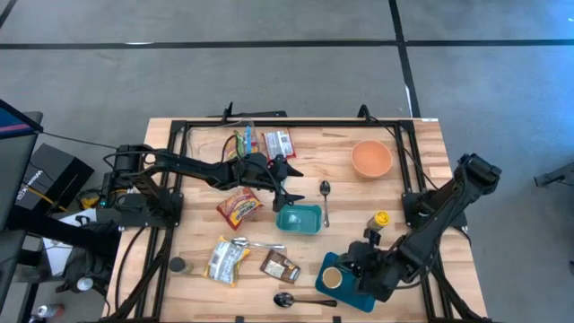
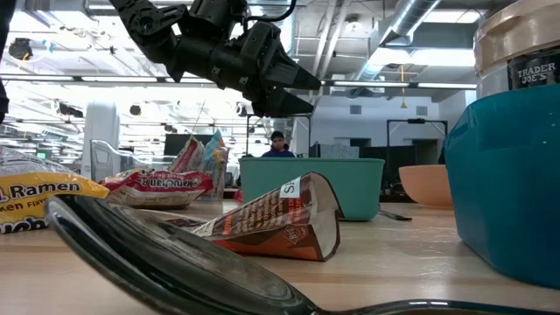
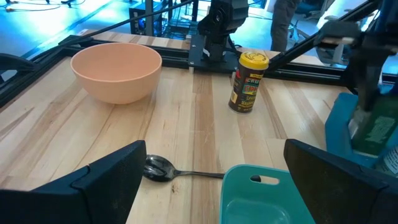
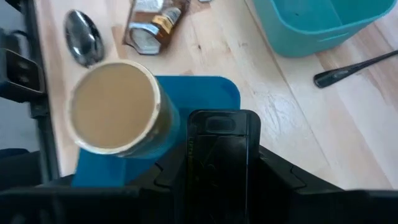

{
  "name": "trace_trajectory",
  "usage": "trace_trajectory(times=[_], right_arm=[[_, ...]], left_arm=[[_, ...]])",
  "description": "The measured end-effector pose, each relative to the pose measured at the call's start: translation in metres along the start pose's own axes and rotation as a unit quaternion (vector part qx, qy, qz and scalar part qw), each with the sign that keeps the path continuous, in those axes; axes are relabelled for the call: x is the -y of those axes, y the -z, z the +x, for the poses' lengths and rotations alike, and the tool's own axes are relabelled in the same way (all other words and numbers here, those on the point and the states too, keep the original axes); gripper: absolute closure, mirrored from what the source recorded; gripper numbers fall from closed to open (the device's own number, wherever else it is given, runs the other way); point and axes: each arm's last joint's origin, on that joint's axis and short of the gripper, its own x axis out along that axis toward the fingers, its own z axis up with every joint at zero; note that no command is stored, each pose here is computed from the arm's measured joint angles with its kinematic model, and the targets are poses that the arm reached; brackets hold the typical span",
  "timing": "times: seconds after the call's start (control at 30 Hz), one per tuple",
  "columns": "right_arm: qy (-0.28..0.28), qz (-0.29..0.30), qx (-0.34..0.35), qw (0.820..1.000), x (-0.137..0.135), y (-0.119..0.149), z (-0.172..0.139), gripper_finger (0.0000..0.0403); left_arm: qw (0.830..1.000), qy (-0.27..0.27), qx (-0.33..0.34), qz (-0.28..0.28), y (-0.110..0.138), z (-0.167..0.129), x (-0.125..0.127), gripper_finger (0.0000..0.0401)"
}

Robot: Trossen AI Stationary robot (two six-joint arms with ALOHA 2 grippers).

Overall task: Pick & Place Food Item
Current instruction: Put the black seasoning can into the blue bin

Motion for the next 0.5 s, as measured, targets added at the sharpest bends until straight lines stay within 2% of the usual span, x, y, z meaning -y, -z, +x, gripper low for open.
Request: trace_trajectory(times=[0.5], right_arm=[[0.004, 0.001, -0.018, 1.0, -0.004, 0.003, 0.014, 0.0279]], left_arm=[[1.0, 0.0, 0.0, 0.0, 0.0, 0.0, 0.0, 0.0027]])
